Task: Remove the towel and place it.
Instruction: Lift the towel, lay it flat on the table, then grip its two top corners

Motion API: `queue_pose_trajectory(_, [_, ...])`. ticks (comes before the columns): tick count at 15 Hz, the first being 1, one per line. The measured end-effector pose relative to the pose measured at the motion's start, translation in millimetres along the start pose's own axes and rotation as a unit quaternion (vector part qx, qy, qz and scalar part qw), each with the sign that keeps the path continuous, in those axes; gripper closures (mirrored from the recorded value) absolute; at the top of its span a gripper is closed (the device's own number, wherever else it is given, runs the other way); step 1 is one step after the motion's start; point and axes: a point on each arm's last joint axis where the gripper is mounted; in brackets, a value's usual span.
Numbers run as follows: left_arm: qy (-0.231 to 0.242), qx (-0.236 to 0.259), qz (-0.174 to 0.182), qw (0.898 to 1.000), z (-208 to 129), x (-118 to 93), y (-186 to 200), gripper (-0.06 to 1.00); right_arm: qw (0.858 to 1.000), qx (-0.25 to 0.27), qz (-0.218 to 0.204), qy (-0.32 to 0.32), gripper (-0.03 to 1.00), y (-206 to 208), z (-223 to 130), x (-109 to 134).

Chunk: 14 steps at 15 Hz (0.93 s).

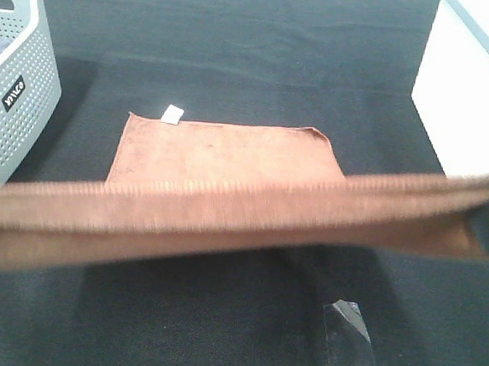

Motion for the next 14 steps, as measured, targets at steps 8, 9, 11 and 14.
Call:
queue_pose_trajectory(8, [0.025,0.106,0.021,0.994,-4.2,20.6,-46.3,0.94,0.992,0.108,0.036,-0.062,0.96,-49.9,-11.4,-23.2])
queue_pose_trajectory(9, [0.025,0.116,0.025,0.993,-2.3,22.2,-50.3,0.94,0.99,0.118,0.038,-0.067,0.96,-54.1,-9.9,-25.9])
queue_pose_trajectory(11, [0.023,0.135,0.03,0.99,1.0,25.1,-57.9,0.94,0.987,0.135,0.043,-0.076,0.96,-61.7,-8.1,-30.7])
queue_pose_trajectory(14, [0.036,0.167,0.037,0.985,5.8,29.7,-71.2,0.94,0.981,0.164,0.05,-0.091,0.96,-74.2,-5.5,-38.7])
Point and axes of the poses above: a point on each arm's last joint axis where the gripper is mounted, y pointing back along that axis away from the gripper, x along the wrist's bending axis when the last joint is at zero, z = x × y, and after that the axes turned 15 degrees about y, right-handed
